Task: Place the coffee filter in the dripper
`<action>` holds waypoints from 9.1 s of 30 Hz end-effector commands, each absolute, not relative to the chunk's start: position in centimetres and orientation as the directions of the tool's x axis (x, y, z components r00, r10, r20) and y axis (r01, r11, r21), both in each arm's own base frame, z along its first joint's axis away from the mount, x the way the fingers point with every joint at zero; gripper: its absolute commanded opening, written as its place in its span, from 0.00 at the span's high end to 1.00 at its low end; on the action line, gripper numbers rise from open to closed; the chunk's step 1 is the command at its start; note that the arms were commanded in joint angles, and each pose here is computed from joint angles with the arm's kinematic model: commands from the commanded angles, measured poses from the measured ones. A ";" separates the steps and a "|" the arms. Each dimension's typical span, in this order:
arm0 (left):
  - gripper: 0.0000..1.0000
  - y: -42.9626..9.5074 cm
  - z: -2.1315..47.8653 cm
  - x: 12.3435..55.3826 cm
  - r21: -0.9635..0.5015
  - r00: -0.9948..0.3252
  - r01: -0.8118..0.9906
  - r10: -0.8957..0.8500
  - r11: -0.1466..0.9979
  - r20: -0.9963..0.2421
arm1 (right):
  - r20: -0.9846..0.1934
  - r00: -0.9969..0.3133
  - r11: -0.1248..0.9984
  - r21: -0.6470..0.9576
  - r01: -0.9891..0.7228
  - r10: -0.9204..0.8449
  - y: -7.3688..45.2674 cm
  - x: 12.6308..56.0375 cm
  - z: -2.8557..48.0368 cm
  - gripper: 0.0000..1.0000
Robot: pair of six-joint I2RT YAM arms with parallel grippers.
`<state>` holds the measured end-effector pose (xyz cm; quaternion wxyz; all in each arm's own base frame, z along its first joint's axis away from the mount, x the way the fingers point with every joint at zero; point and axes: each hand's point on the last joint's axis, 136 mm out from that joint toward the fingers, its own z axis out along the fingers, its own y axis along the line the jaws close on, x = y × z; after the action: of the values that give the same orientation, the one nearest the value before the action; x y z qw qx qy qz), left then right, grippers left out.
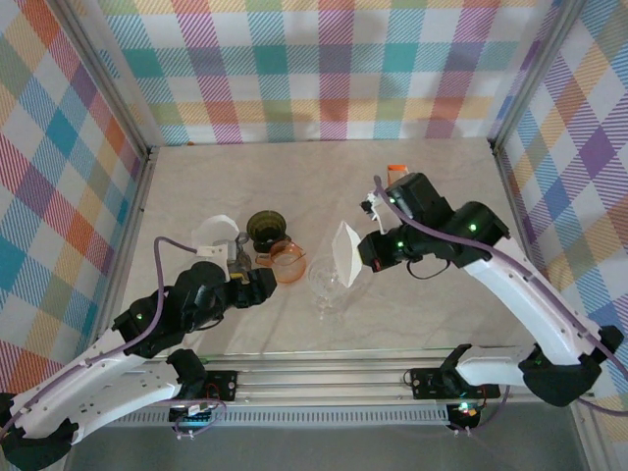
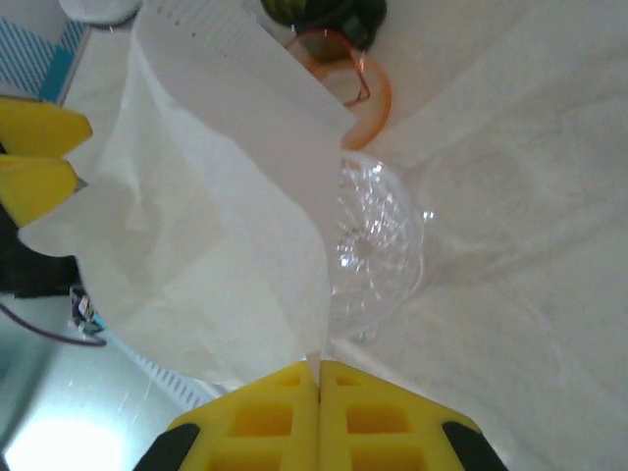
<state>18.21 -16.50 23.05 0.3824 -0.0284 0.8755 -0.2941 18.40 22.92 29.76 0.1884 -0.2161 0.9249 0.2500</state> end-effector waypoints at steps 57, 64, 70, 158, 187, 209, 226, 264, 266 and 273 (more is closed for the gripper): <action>0.41 -27.7 24.3 22.4 -0.669 -0.781 0.344 -0.195 0.658 -0.594 | -0.150 -0.946 0.893 0.316 -0.320 -0.286 25.2 20.6 24.2 0.71; 0.40 -27.6 24.0 22.4 -0.669 -0.788 0.335 -0.192 0.664 -0.585 | -0.337 -0.903 0.842 0.374 -0.388 -0.267 25.3 21.0 25.9 0.48; 0.32 -26.6 25.4 22.2 -0.661 -0.769 0.333 -0.212 0.672 -0.603 | -0.497 -0.831 0.784 0.399 -0.476 -0.251 26.7 21.1 27.0 0.45; 0.43 -25.9 19.8 21.9 -0.621 -0.831 0.240 -0.173 0.746 -0.529 | -0.265 -0.863 0.873 0.124 -0.472 -0.429 26.7 22.0 12.1 0.39; 0.49 -25.7 17.9 22.2 -0.600 -0.836 0.210 -0.177 0.772 -0.520 | -0.261 -0.873 0.882 0.127 -0.454 -0.413 26.5 21.9 11.3 0.39; 0.53 -26.1 17.1 21.8 -0.607 -0.854 0.206 -0.162 0.767 -0.494 | -0.369 -0.855 0.880 0.164 -0.446 -0.365 26.8 22.6 14.7 0.37; 0.53 -26.1 17.1 21.7 -0.605 -0.854 0.205 -0.162 0.770 -0.494 | -0.455 -0.838 0.905 0.141 -0.402 -0.301 23.1 22.5 18.5 0.37; 0.54 -26.2 17.2 21.8 -0.602 -0.855 0.203 -0.160 0.772 -0.494 | -0.309 -0.836 0.817 0.229 -0.529 -0.454 27.7 22.2 14.0 0.34; 0.54 -26.2 17.2 21.7 -0.602 -0.854 0.202 -0.162 0.772 -0.494 | -0.298 -0.837 0.819 0.223 -0.529 -0.459 27.7 22.3 13.7 0.34; 0.54 -26.3 17.3 21.8 -0.603 -0.854 0.203 -0.162 0.771 -0.495 | -0.262 -0.840 0.827 0.192 -0.528 -0.475 27.4 22.1 12.3 0.34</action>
<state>21.71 -26.10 17.22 0.2713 0.0151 0.9014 -0.3372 22.78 27.56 13.06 0.1146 -0.2511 0.9508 0.1404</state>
